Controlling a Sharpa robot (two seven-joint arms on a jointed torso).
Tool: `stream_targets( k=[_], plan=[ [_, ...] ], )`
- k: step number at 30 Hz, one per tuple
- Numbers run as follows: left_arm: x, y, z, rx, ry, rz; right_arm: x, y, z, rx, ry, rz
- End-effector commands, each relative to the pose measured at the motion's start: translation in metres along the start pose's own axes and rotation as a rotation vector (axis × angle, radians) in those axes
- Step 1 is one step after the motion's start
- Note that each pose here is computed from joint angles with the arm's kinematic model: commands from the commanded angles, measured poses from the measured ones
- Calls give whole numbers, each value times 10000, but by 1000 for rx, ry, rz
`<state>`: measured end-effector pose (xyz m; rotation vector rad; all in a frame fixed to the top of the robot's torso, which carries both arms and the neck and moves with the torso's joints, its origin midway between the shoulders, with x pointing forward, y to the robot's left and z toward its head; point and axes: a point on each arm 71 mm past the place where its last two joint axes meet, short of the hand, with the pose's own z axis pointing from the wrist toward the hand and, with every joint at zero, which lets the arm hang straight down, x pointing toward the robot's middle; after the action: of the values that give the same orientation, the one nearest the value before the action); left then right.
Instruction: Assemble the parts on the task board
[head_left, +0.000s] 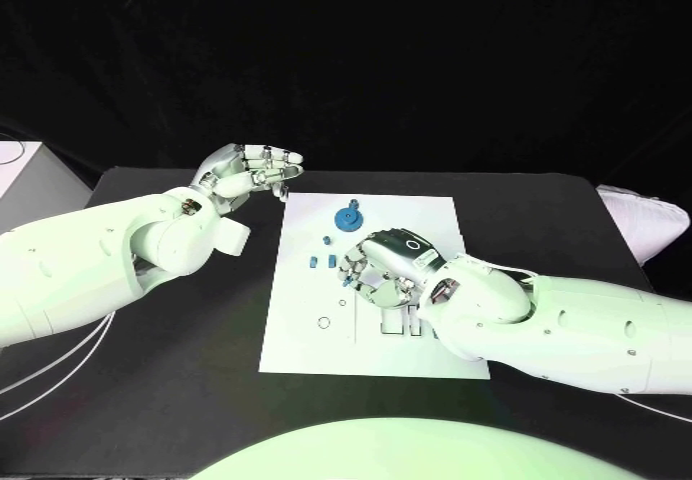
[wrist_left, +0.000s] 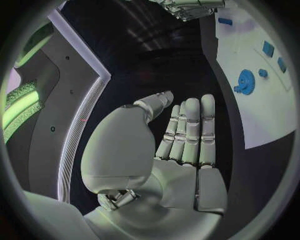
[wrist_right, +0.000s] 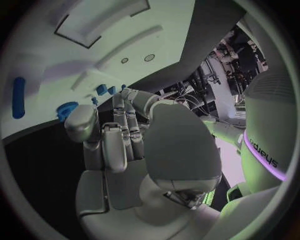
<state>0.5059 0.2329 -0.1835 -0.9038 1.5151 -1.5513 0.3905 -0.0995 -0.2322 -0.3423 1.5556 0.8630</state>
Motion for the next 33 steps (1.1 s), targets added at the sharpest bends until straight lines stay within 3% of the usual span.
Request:
stream_targets(
  k=[1,13,33],
  plan=[
    [34,-13,15,9,0,-7,55,17,10,-7,28,-39],
    [74,-8,35,4,10,-5,190,42,40,-6,70,-48],
    [70,-5,32,0,12,-4,266,41,30,5,108,-71]
  ],
)
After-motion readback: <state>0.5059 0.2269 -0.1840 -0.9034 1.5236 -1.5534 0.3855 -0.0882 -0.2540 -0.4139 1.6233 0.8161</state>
